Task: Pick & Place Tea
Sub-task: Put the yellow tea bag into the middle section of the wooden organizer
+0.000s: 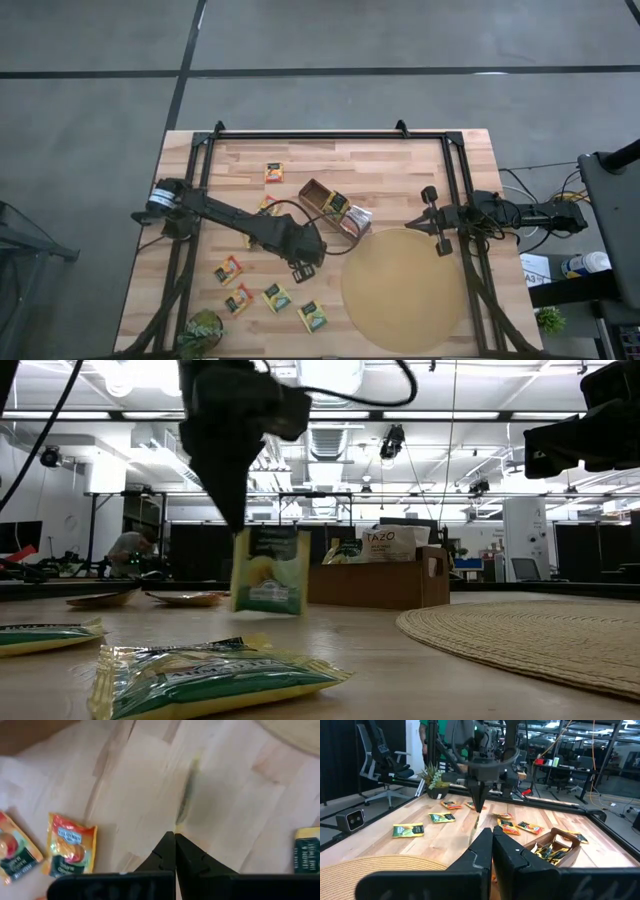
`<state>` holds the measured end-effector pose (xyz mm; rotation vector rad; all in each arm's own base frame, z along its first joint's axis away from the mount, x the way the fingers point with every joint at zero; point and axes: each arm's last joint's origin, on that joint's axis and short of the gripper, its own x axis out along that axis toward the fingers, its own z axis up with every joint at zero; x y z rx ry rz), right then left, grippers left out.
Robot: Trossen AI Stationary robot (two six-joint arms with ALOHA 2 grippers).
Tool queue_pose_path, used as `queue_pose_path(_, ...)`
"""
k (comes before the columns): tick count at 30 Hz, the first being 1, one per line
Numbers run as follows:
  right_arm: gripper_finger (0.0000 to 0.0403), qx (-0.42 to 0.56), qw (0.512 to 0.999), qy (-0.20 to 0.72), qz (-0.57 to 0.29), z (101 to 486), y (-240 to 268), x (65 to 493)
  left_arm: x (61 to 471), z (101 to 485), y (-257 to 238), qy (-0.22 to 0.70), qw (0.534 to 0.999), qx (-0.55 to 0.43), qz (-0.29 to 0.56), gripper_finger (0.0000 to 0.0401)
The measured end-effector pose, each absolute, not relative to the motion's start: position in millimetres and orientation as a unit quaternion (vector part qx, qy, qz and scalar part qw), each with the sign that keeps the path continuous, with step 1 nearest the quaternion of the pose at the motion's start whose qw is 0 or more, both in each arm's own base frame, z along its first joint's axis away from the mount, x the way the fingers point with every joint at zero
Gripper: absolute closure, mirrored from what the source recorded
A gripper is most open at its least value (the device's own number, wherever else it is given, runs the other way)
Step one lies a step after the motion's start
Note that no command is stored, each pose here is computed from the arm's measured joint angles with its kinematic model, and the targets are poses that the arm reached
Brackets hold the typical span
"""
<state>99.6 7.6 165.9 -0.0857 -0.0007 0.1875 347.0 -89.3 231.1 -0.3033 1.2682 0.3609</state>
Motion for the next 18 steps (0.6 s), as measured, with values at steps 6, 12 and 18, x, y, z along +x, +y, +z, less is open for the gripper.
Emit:
queue_pose_path(6,0.0394,-0.043,0.995,0.000,0.094,165.9,7.6,99.6,352.9,244.6,-83.2,0.577,0.791,-0.127,0.159,0.0401)
queue_pose_path(12,0.0394,-0.043,0.995,0.000,0.094,165.9,7.6,99.6,354.6,255.3,-78.6,0.577,0.794,-0.112,0.156,0.0401)
queue_pose_path(18,0.0394,-0.043,0.995,0.000,0.094,165.9,7.6,99.6,355.6,256.8,-76.9,0.572,0.797,-0.105,0.161,0.0401)
